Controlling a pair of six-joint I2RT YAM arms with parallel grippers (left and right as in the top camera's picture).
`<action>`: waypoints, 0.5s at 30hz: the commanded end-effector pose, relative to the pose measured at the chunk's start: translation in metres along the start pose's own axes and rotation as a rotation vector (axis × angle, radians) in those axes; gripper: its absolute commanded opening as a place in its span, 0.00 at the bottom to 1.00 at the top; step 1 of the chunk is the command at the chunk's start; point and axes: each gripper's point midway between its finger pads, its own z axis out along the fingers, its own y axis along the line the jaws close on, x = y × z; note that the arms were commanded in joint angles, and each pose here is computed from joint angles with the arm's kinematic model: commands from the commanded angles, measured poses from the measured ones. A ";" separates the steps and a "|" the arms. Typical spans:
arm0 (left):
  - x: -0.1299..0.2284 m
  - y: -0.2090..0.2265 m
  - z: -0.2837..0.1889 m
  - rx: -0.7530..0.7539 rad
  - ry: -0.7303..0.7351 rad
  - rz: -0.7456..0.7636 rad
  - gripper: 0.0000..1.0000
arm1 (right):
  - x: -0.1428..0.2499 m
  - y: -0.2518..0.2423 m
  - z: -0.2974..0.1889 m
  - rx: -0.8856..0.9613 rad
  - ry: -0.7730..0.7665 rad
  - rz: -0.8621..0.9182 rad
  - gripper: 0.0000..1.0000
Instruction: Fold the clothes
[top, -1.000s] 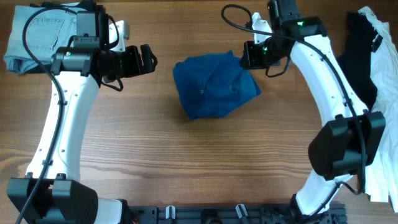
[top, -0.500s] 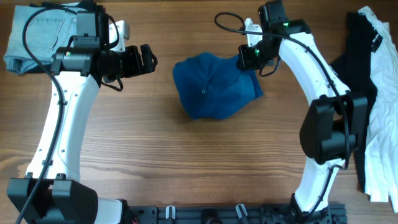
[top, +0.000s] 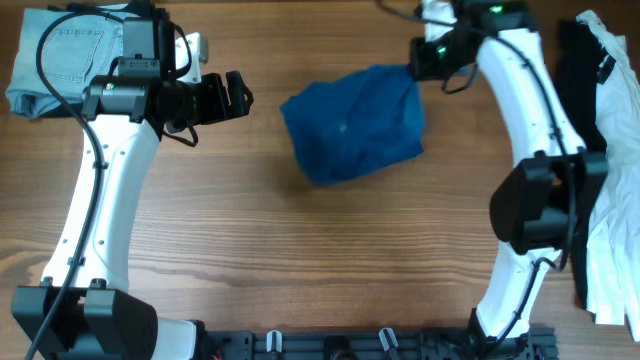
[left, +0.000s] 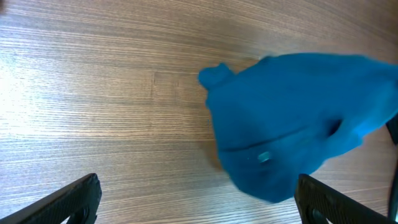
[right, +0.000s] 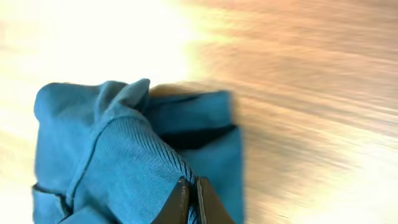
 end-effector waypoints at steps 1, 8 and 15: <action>0.003 0.001 0.005 -0.007 0.014 0.005 1.00 | 0.004 -0.039 0.013 0.056 0.025 0.036 0.04; 0.003 0.001 0.005 -0.008 0.014 0.005 1.00 | 0.034 -0.055 0.071 0.034 0.168 0.083 0.04; 0.003 0.001 0.005 -0.007 0.014 0.005 1.00 | 0.049 -0.056 0.075 0.035 0.222 0.105 0.94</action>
